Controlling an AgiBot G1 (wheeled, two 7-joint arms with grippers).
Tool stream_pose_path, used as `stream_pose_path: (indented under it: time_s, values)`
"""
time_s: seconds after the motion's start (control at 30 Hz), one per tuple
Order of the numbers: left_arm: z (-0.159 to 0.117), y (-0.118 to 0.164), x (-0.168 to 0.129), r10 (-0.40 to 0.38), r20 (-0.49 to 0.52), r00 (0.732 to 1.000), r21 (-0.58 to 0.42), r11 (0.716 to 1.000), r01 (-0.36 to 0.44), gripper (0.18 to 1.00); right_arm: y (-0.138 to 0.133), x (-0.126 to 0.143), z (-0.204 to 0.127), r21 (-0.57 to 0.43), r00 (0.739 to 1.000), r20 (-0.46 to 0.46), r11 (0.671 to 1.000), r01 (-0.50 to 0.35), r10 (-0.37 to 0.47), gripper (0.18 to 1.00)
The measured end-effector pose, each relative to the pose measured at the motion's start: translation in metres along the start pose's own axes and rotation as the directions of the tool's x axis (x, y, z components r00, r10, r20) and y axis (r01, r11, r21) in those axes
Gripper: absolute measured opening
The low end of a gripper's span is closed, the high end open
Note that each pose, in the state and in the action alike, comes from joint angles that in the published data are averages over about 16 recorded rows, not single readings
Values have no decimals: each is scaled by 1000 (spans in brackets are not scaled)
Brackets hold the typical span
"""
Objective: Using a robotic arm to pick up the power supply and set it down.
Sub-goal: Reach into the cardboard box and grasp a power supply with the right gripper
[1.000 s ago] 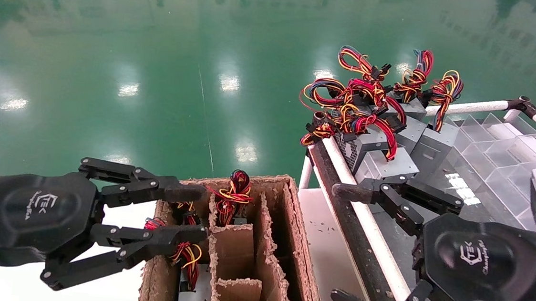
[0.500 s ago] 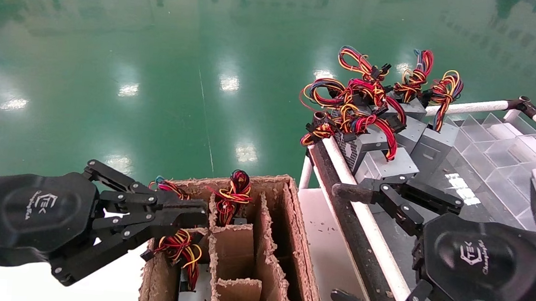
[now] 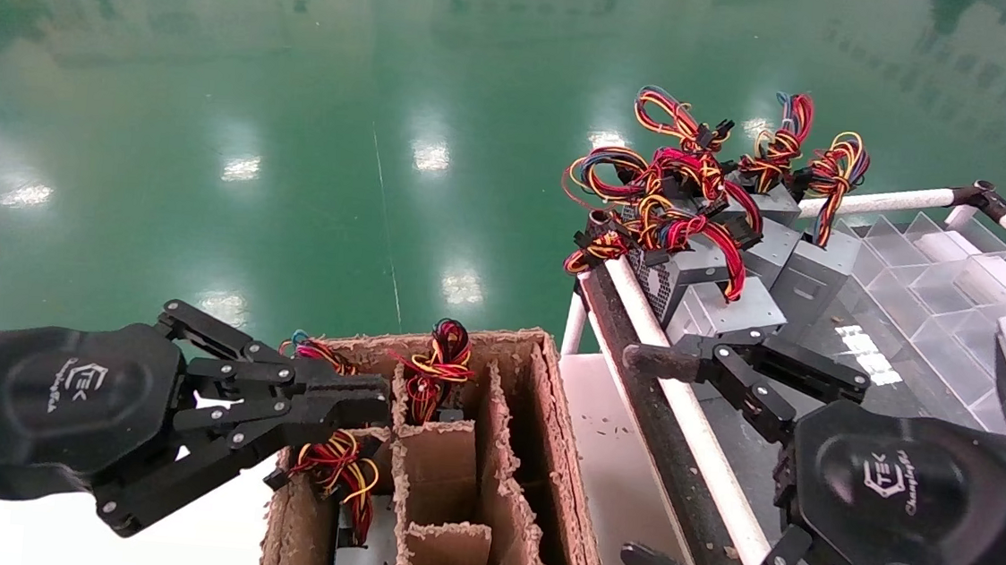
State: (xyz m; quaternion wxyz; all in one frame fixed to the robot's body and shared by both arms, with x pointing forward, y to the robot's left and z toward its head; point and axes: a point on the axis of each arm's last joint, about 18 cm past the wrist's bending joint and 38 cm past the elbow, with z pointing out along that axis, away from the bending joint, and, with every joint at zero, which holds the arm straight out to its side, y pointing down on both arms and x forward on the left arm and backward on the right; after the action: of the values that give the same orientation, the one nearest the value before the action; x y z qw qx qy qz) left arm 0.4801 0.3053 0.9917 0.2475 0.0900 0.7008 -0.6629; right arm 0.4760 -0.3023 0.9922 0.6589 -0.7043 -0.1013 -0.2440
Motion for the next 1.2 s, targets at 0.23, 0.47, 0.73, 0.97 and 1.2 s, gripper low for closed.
stream_pose_path:
  time_s: [0.23,0.47,0.73,0.97,1.2]
  values:
    - [0,0,0,0,0,1000,0,1000,0,258,3,4,-1,-13,1000,-15,1000,-1,1,1001]
    - [0,0,0,0,0,1000,0,1000,0,358,18,21,1,-54,998,-63,999,-4,1,1001]
    - [0,0,0,0,0,1000,0,1000,0,514,44,62,17,-121,993,-115,993,-5,-9,1001]
    - [0,0,0,0,0,1000,0,1000,0,667,58,95,44,-172,994,-110,985,-8,-11,1001]
    - [0,0,0,0,1,1000,0,1000,0,820,60,107,58,-193,995,-95,981,-11,-8,1001]
